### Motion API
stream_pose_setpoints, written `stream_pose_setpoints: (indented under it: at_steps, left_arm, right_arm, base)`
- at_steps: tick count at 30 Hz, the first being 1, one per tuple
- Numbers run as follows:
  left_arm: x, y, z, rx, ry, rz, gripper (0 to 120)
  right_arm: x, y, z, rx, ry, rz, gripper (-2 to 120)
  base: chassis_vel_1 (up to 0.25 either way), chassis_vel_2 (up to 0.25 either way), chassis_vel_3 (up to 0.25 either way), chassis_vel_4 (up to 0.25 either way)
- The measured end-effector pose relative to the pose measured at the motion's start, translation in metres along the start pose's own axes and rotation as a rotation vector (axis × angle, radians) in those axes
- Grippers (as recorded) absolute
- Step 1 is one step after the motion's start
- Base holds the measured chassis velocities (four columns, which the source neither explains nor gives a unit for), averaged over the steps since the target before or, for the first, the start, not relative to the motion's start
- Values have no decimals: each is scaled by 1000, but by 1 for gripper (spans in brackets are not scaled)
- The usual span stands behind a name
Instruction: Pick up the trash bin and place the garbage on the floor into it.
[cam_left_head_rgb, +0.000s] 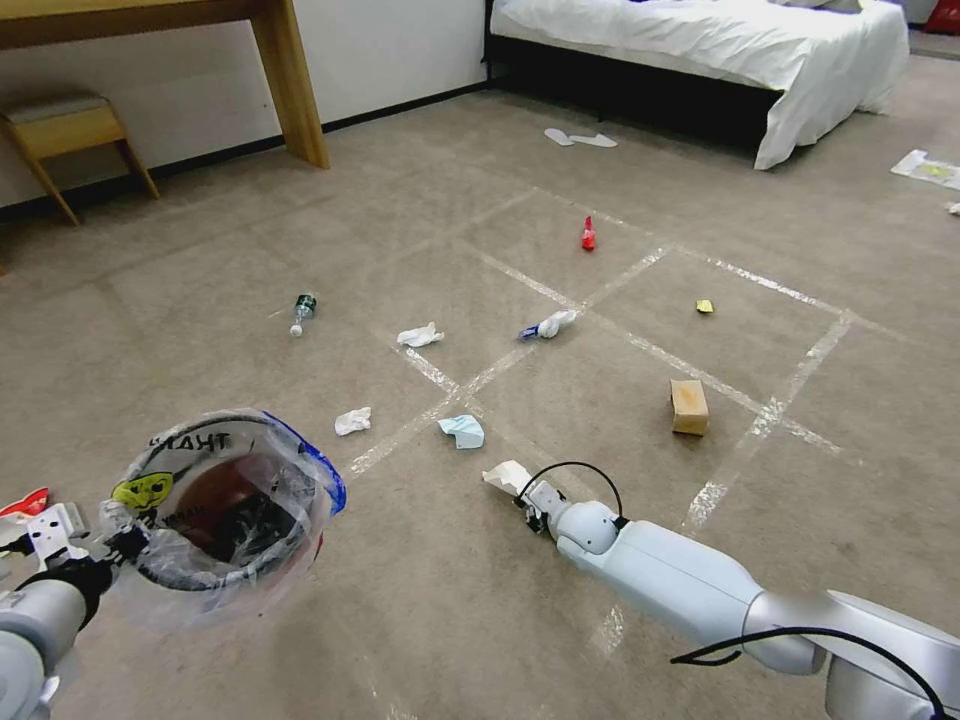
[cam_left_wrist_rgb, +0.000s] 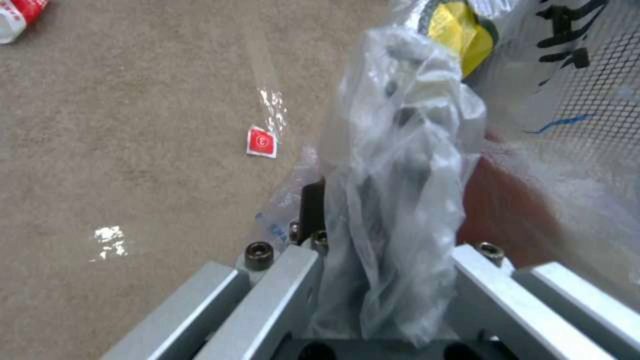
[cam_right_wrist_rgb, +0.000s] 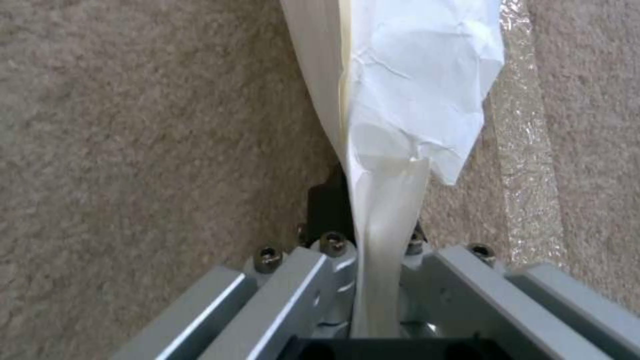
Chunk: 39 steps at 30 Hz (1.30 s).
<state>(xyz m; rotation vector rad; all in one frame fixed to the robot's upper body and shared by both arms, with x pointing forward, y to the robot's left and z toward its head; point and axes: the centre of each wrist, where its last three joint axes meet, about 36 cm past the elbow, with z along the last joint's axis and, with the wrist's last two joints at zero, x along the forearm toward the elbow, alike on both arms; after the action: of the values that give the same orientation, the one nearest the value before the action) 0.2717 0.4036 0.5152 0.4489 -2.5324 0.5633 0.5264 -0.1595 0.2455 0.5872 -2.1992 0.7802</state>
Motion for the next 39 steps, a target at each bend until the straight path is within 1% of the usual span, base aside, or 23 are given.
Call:
stream_pose_setpoints:
  at_steps: [3, 5, 6, 7, 8, 11, 14, 16, 17, 18, 19, 20, 22, 23, 24, 26, 27, 28, 29, 30, 32, 34, 39]
  left_arm:
    - [0, 0, 0, -2, 0, -4, 1]
    - [1, 1, 1, -4, 1, -7, 1]
    - [1, 1, 1, -4, 1, -7, 1]
    - [0, 1, 0, -6, 1, -9, 1]
    - [0, 1, 0, -6, 1, -9, 1]
    - [1, 2, -1, -13, 0, -10, 1]
    - [1, 1, -1, -15, -1, -8, 1]
    - [2, -2, -1, -20, -2, 1, 1]
    - [3, -4, -1, -23, -1, 6, 1]
    - [3, -4, -1, -23, -1, 6, 1]
    - [3, -5, -1, -26, -1, 9, 1]
    - [5, -7, -1, -32, -2, 14, 1]
    - [6, -8, -1, -33, -2, 16, 1]
    - [9, -10, -2, -40, -1, 25, 1]
    - [9, -10, -2, -40, -1, 25, 1]
    - [12, -13, -2, -45, -2, 36, 1]
    - [14, -16, -2, -47, -2, 47, 1]
    - [14, -16, -2, -47, -2, 47, 1]
    - [15, -19, -2, -49, -1, 56, 1]
    - [15, -19, -2, -49, -1, 56, 1]
    - [18, -23, -1, -52, 3, 72, 1]
    - [19, -24, -1, -53, 4, 77, 1]
    - [20, -27, -2, -54, 12, 92, 1]
  right_arm:
    - [5, -6, -2, -28, -15, 4, 0]
    - [18, -19, -11, -98, -70, 16, 0]
    - [18, -19, -11, -98, -70, 16, 0]
    - [29, -28, -17, -141, -103, 16, 0]
    - [29, -28, -17, -141, -103, 16, 0]
    - [73, -53, -40, -249, -231, 20, 0]
    - [87, -61, -46, -271, -274, 27, 0]
    - [118, -73, -61, -320, -364, 20, 0]
    - [144, -80, -76, -357, -450, 2, 0]
    - [144, -80, -76, -357, -450, 2, 0]
    - [158, -82, -83, -374, -502, -11, 0]
    - [181, -86, -97, -398, -603, -34, 0]
    - [189, -87, -101, -406, -636, -44, 0]
    - [217, -89, -118, -441, -773, -92, 0]
    - [217, -89, -118, -441, -773, -92, 0]
    - [241, -90, -132, -469, -886, -135, 0]
    - [259, -88, -144, -486, -981, -183, 0]
    - [259, -88, -144, -486, -981, -183, 0]
    - [271, -85, -153, -494, -1058, -225, 0]
    - [271, -85, -153, -494, -1058, -225, 0]
    - [286, -73, -171, -504, -1195, -301, 0]
    - [289, -69, -176, -511, -1226, -323, 0]
    - [301, -49, -203, -520, -1352, -461, 0]
  base:
    - [0, 0, 0, 0]
    - [0, 0, 0, 0]
    - [0, 0, 0, 0]
    - [0, 0, 0, 0]
    - [0, 0, 0, 0]
    - [0, 0, 0, 0]
    - [0, 0, 0, 0]
    - [0, 0, 0, 0]
    - [0, 0, 0, 0]
    - [0, 0, 0, 0]
    - [0, 0, 0, 0]
    - [0, 0, 0, 0]
    - [0, 0, 0, 0]
    - [0, 0, 0, 0]
    - [0, 0, 0, 0]
    - [0, 0, 0, 0]
    - [0, 0, 0, 0]
    - [0, 0, 0, 0]
    - [0, 0, 0, 0]
    - [0, 0, 0, 0]
    - [0, 0, 0, 0]
    - [0, 0, 0, 0]
    - [0, 0, 0, 0]
